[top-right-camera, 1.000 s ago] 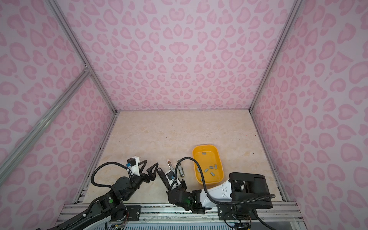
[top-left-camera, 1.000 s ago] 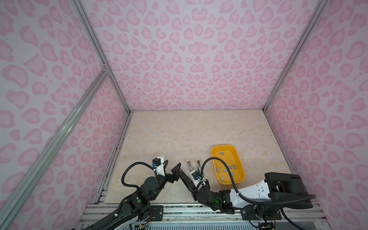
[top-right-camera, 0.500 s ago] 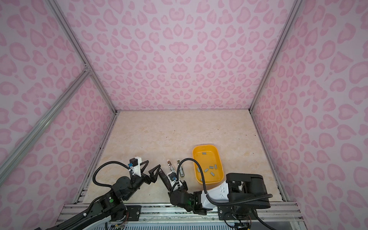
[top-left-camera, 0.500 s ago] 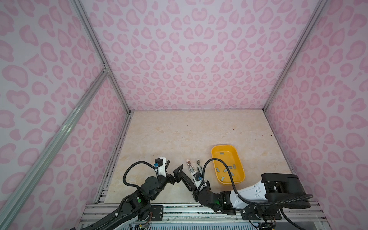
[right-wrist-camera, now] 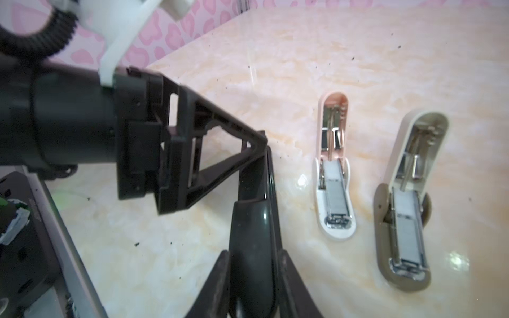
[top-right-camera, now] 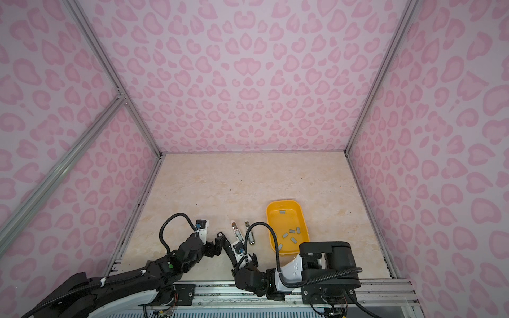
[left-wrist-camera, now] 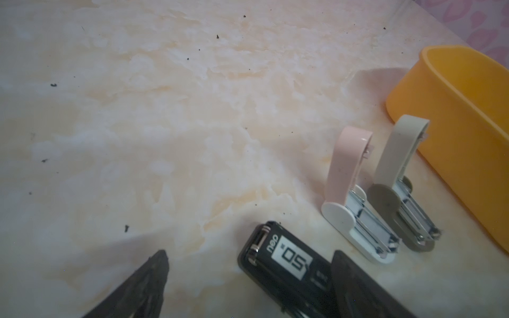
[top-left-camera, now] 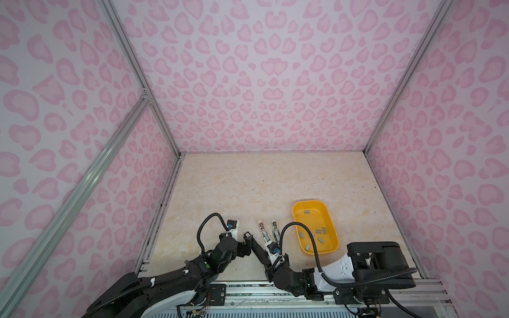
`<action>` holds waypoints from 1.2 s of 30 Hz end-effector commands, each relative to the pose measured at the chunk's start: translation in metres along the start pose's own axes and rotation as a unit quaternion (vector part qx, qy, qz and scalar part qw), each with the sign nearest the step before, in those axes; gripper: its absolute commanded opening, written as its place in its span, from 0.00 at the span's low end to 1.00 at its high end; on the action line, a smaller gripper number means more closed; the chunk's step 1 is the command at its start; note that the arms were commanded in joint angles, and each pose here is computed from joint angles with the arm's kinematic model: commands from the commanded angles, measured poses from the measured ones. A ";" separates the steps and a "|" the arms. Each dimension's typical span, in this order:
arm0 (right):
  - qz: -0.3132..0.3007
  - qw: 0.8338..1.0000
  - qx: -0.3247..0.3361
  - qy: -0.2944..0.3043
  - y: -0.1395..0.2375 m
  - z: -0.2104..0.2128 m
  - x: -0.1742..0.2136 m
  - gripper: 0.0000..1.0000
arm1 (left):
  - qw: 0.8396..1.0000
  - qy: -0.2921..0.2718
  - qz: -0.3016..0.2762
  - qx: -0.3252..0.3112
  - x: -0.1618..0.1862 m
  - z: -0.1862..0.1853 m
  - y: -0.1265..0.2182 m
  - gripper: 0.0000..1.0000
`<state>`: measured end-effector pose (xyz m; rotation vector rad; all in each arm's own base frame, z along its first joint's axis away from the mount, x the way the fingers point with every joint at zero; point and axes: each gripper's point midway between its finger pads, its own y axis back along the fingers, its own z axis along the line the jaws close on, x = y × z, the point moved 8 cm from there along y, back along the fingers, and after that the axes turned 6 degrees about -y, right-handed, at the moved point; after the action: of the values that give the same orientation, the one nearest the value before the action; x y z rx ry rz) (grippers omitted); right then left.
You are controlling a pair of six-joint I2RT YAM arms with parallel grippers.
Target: Load the staples into the stapler
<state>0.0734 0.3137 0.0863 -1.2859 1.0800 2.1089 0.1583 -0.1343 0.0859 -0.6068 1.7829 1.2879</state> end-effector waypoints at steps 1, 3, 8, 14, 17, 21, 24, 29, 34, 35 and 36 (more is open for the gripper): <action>0.040 0.998 0.019 0.037 0.000 -0.011 0.017 0.29 | 1.000 0.004 -0.022 -0.015 -0.010 -0.002 -0.005 0.90; 0.038 0.998 0.023 0.038 0.000 -0.012 0.016 0.29 | 0.999 0.007 -0.031 -0.018 -0.012 -0.001 -0.004 0.90; 0.034 0.998 0.025 0.039 -0.001 -0.012 0.015 0.31 | 0.998 0.015 -0.056 -0.029 -0.011 0.007 0.006 0.91; 0.029 0.998 0.011 0.048 0.002 -0.003 0.006 0.51 | 0.994 0.041 -0.095 -0.019 -0.010 0.014 0.020 0.93; 0.028 0.998 0.012 0.052 0.003 -0.001 0.005 0.53 | 0.993 0.048 -0.107 -0.014 -0.009 0.016 0.023 0.94; 0.025 0.998 0.017 0.055 0.001 0.000 0.004 0.50 | 0.992 0.054 -0.115 -0.012 -0.009 0.017 0.025 0.94; 0.026 0.998 0.024 0.057 -0.005 0.004 0.001 0.45 | 0.991 0.058 -0.116 -0.016 -0.009 0.018 0.025 0.94; 0.029 0.997 0.035 0.058 -0.016 0.009 0.002 0.38 | 0.990 0.069 -0.117 -0.036 -0.009 0.022 0.026 0.94; 0.035 0.997 0.059 0.046 -0.031 0.009 0.001 0.30 | 0.984 0.101 -0.111 -0.099 -0.016 0.031 0.028 0.95; 0.036 0.997 0.061 0.043 -0.033 0.009 0.001 0.30 | 0.980 0.114 -0.114 -0.118 -0.020 0.033 0.031 0.96; 0.037 0.996 0.065 0.039 -0.035 0.009 0.000 0.29 | 0.977 0.118 -0.105 -0.145 -0.020 0.037 0.033 0.96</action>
<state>0.0892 0.3436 0.0810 -1.3262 1.2475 2.0368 0.1554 -0.1033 0.1142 -0.9963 1.7177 1.2488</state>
